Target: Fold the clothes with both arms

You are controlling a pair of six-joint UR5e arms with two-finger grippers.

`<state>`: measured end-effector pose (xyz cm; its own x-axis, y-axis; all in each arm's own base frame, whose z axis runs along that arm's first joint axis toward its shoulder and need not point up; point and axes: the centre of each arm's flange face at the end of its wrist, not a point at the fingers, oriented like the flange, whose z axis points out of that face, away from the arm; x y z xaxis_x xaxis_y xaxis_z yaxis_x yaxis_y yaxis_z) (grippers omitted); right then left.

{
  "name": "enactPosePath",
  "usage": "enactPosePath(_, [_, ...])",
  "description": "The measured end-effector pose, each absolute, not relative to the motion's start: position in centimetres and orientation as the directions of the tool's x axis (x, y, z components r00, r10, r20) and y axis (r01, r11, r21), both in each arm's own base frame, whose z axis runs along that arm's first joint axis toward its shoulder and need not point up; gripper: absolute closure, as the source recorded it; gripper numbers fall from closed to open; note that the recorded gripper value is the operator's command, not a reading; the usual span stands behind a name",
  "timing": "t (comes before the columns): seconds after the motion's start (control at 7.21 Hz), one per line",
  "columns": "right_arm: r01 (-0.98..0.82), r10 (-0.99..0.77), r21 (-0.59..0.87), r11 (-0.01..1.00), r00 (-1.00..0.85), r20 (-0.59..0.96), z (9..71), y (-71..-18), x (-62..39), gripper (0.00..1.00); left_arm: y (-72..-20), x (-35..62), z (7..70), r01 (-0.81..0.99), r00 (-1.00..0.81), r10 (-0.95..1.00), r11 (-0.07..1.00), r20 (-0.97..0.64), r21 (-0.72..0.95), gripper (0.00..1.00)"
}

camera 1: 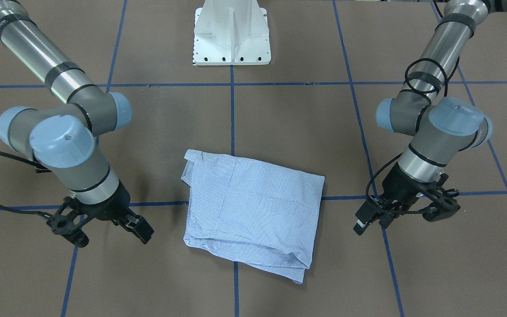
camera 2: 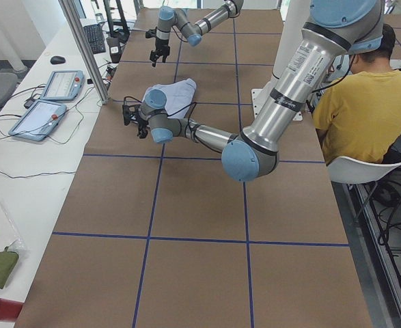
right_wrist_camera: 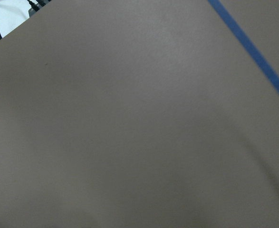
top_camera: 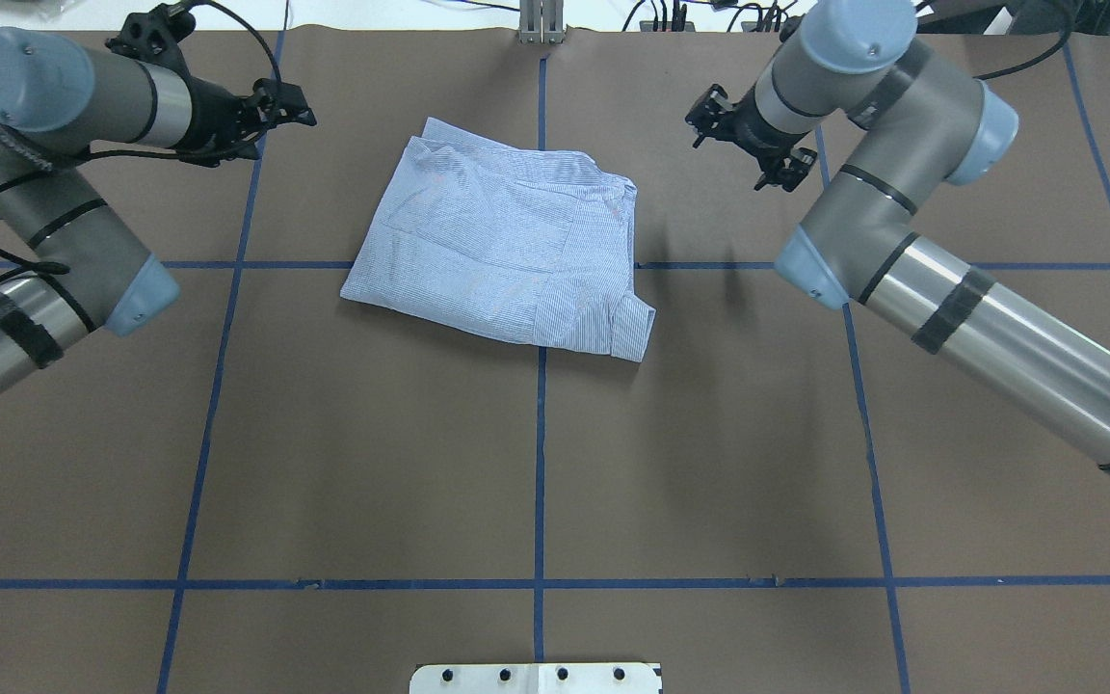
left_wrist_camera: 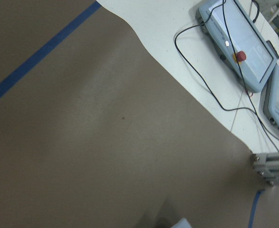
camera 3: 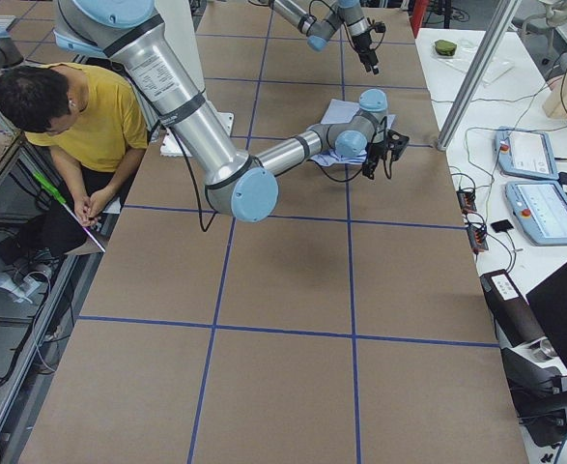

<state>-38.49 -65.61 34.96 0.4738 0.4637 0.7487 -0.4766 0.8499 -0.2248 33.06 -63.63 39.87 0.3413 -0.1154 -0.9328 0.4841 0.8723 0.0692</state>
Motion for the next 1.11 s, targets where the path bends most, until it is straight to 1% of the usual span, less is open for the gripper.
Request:
enactPosePath(0.28, [-0.333, 0.31, -0.138, 0.933, 0.543, 0.781, 42.3, -66.4, -26.4, 0.0, -60.9, 24.6, 45.3, 0.351, 0.474, 0.112, 0.885, -0.873, 0.304, 0.01])
enactPosePath(0.42, [-0.275, 0.234, -0.086, 0.958, 0.57, 0.787, 46.6, -65.6, -20.8, 0.0, -59.5, 19.1, 48.5, 0.267, 0.525, 0.225, 0.872, -0.821, 0.41, 0.01])
enactPosePath(0.56, [-0.212, 0.148, -0.02, 0.977, 0.61, 0.778, 51.7, -63.7, -15.9, 0.0, -58.3, 13.2, 51.4, 0.2, 0.558, 0.309, 0.85, -0.77, 0.487, 0.01])
enactPosePath(0.83, [-0.085, -0.022, 0.108, 0.991, 0.681, 0.732, 61.3, -58.6, -6.8, 0.0, -55.8, 5.8, 56.1, 0.09, 0.626, 0.394, 0.82, -0.673, 0.565, 0.01])
enactPosePath(1.11, [-0.031, -0.085, 0.141, 0.99, 0.664, 0.742, 66.9, -53.7, 0.0, 0.0, -55.3, -1.2, 58.5, -0.011, 0.703, 0.426, 0.807, -0.57, 0.59, 0.01])
